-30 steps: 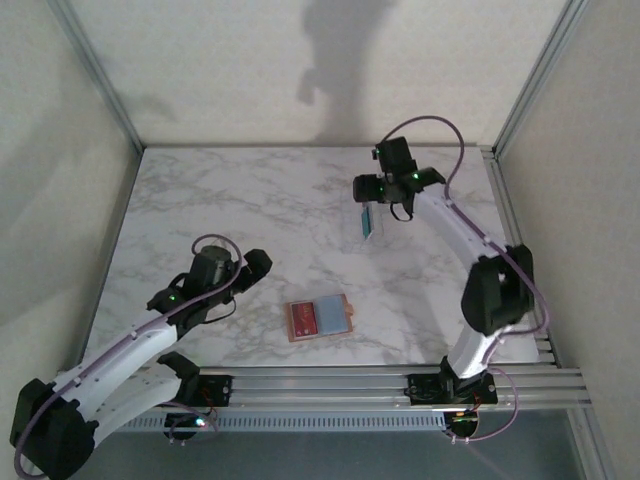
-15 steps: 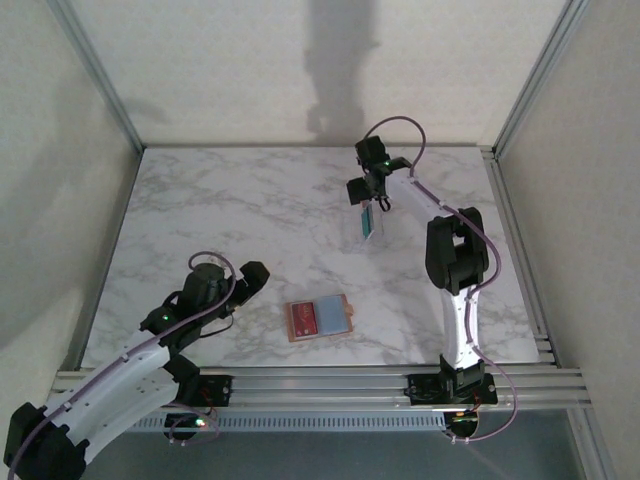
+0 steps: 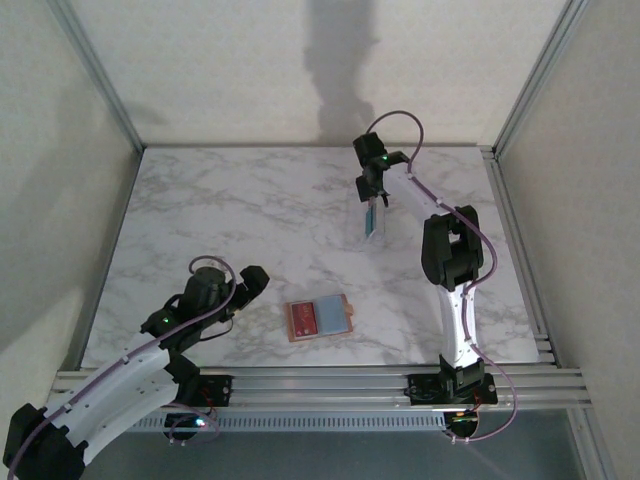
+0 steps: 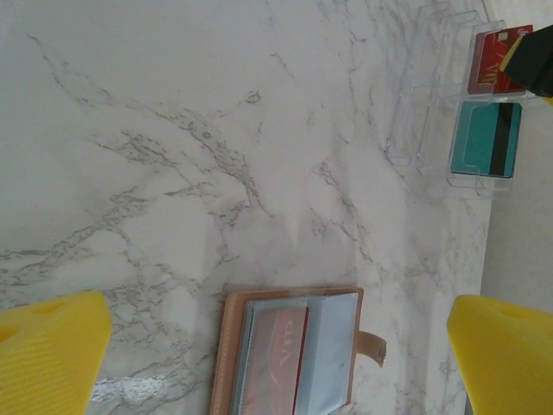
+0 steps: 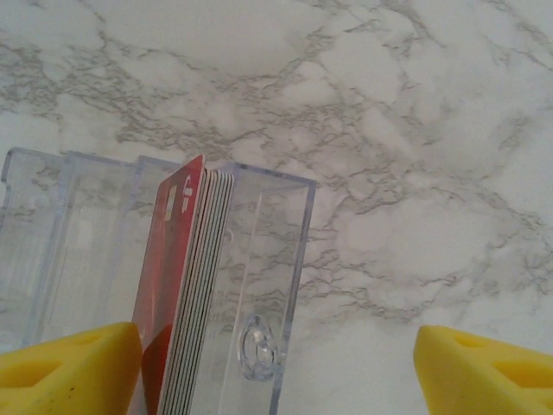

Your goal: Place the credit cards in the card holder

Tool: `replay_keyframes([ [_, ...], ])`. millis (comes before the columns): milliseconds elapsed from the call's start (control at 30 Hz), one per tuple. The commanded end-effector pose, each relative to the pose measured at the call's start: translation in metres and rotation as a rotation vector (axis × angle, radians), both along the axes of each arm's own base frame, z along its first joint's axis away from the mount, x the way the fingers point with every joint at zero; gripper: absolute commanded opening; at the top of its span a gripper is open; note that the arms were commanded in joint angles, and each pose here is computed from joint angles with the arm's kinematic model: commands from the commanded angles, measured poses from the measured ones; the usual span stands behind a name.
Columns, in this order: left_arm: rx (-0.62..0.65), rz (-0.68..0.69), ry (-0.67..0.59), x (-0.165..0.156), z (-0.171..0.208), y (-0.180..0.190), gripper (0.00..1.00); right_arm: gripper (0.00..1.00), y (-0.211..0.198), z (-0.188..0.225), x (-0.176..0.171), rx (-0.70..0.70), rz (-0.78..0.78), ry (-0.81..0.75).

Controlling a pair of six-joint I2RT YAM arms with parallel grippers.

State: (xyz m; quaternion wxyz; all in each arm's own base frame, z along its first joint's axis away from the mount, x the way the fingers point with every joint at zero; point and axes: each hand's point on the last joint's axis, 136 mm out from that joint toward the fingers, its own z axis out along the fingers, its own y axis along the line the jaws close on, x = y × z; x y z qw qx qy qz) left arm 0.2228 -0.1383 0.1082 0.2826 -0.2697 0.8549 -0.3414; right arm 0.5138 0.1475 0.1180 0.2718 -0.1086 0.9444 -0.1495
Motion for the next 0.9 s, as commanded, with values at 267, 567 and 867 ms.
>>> replay_keyframes([
  [267, -0.034, 0.005, 0.008, -0.0052, -0.0059, -0.0025, 1.0, 0.68, -0.0192, 0.0094, 0.001, -0.113, -0.08, -0.009],
  [567, -0.026, 0.014, 0.014, -0.0086, -0.0092, 0.0011, 1.0, 0.35, -0.0151, 0.0076, -0.0006, -0.092, -0.071, 0.015],
  [867, -0.037, 0.01, 0.011, -0.0099, -0.0108, 0.0002, 1.0, 0.1, -0.0127, 0.0079, -0.0043, -0.072, -0.073, 0.038],
])
